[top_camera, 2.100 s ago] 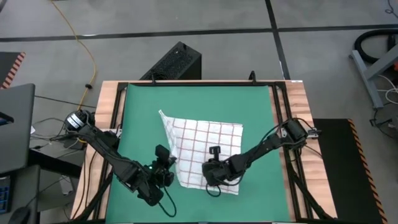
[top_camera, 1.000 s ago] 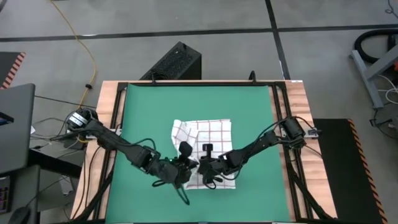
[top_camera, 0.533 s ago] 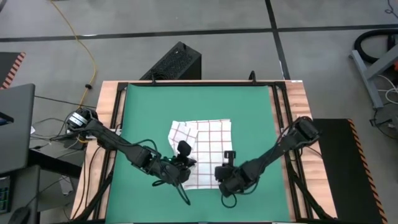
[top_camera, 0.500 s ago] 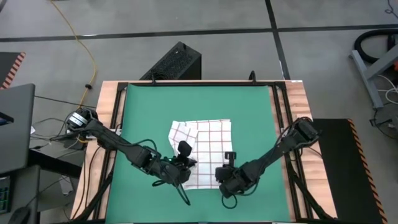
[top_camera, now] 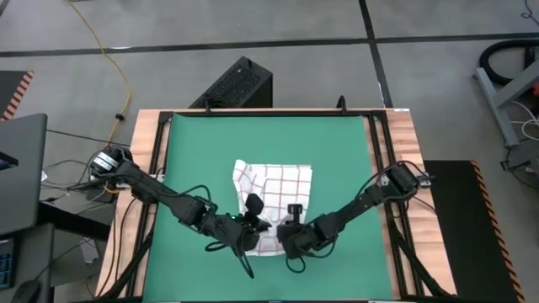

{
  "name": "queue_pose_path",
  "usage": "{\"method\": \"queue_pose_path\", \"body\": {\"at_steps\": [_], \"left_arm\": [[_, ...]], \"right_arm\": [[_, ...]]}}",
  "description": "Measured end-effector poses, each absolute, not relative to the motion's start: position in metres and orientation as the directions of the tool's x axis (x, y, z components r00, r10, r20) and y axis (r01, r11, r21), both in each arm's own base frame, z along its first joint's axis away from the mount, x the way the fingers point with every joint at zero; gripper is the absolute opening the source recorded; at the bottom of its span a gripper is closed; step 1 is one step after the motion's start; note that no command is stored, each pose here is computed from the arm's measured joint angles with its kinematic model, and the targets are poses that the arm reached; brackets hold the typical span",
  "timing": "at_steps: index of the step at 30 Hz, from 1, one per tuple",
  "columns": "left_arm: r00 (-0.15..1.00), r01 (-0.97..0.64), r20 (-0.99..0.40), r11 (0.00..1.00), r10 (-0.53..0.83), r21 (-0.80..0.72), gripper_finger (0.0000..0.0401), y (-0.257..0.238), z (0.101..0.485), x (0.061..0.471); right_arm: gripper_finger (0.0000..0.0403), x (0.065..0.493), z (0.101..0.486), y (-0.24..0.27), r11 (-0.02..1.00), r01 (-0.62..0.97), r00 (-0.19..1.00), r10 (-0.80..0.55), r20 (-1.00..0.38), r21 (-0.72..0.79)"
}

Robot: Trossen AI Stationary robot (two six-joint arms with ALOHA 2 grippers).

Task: Roll towel into tight, uniform cylinder
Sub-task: Fold the white towel

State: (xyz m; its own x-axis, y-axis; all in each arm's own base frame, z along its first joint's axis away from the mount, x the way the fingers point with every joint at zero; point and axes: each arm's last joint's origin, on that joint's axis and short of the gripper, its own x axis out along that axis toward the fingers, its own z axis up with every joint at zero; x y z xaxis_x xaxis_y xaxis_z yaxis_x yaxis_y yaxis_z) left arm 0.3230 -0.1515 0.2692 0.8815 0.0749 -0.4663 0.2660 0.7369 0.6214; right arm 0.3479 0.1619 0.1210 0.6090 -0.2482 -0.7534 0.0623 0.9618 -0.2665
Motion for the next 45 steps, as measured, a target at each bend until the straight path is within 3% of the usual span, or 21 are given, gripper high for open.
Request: {"method": "queue_pose_path", "body": {"at_steps": [8,14,18,25,32,38,45], "left_arm": [[0.885,0.269,-0.464,0.773,0.036,0.574,0.0000,-0.143,0.271,0.329],[0.870,0.285,-0.492,0.772,0.040,0.568,0.0000,-0.140,0.256,0.339],[0.856,0.295,-0.513,0.754,0.065,0.587,0.0000,-0.137,0.242,0.348],[0.878,0.343,-0.479,0.716,-0.015,0.607,0.0000,-0.144,0.219,0.368],[0.892,0.350,-0.450,0.706,-0.050,0.615,0.0000,-0.152,0.228,0.369],[0.880,0.445,-0.422,0.693,-0.220,0.567,0.0000,-0.164,0.243,0.371],[0.873,0.461,-0.417,0.707,-0.252,0.536,0.0000,-0.158,0.241,0.376]], "right_arm": [[0.0007,0.358,0.129,0.150,0.963,0.045,0.633,-0.233,-0.738,-0.266],[0.0010,0.333,0.171,0.171,0.953,0.081,0.677,-0.268,-0.685,-0.293],[0.0009,0.305,0.184,0.185,0.959,0.115,0.640,-0.270,-0.719,-0.258],[0.0006,0.284,0.165,0.207,0.957,0.151,0.576,-0.288,-0.765,-0.247],[0.0006,0.288,0.127,0.211,0.949,0.146,0.499,-0.315,-0.807,-0.280],[0.0005,0.296,0.111,0.209,0.948,0.133,0.481,-0.316,-0.818,-0.288],[0.0005,0.308,0.113,0.203,0.955,0.111,0.514,-0.293,-0.806,-0.276]]}}
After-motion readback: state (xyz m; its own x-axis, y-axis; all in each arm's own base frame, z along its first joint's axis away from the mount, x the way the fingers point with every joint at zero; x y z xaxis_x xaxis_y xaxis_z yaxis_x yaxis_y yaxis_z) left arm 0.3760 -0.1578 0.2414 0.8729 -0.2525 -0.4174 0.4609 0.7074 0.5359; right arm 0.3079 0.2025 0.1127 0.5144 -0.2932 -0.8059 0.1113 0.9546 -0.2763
